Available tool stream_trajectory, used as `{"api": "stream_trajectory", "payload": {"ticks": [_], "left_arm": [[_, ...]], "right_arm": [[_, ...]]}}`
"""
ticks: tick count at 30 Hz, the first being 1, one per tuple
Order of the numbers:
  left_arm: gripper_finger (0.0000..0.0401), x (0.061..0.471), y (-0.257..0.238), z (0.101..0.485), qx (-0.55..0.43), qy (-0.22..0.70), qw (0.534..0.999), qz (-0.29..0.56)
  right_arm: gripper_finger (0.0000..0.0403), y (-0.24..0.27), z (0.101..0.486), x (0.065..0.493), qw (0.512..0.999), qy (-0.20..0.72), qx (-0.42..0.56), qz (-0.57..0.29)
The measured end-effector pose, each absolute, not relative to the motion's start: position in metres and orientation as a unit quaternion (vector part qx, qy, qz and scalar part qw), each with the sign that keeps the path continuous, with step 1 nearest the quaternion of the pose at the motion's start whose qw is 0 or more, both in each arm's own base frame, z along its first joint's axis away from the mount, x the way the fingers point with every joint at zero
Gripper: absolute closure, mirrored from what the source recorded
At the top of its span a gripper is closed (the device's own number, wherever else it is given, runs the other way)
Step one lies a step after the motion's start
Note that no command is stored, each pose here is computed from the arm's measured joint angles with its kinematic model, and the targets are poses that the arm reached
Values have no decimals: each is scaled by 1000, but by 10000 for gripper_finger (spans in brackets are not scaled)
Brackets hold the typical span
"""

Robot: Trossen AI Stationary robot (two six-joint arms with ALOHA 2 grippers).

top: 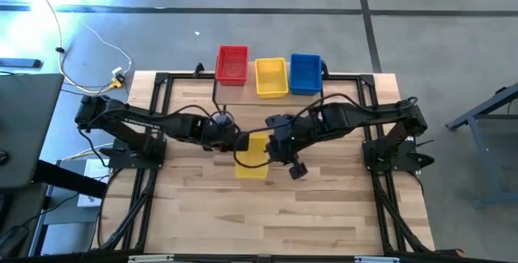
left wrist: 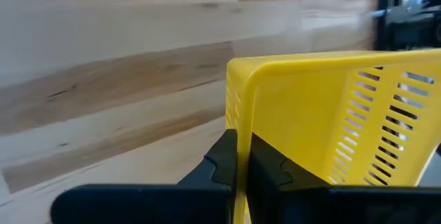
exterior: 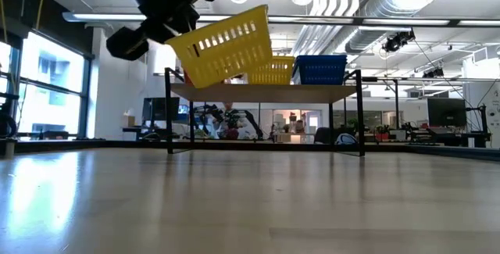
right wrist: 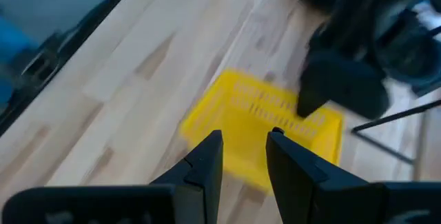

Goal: Stack baskets on shelf by color
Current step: Stack the yellow bin on top of the yellow bins on the shelf

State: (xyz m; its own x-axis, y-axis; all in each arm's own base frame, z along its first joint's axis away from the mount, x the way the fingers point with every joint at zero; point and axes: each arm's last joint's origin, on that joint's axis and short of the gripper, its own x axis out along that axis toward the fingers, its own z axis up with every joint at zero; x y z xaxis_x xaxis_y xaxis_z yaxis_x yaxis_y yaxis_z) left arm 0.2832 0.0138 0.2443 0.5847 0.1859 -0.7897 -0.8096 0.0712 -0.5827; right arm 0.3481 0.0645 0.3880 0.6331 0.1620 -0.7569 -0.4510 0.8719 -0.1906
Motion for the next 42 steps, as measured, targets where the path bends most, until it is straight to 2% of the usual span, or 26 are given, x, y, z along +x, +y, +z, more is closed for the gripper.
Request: {"api": "stream_trajectory", "payload": {"ticks": [8,18,26,42], "left_arm": [[398,285,31,254,-587,260,672,369],[398,276,47,249,-606,291,629,391],[398,275,49,249,-616,286,619,394],[398,276,48,250,-642,281,596,392]], "right_arm": [[304,68,396,364,923,322,-151,148],[304,73,346,389,879,418,-165,159],[304,77,316,405,860,460,-154,157],[304,80,309,404,853,484,-126,146]]}}
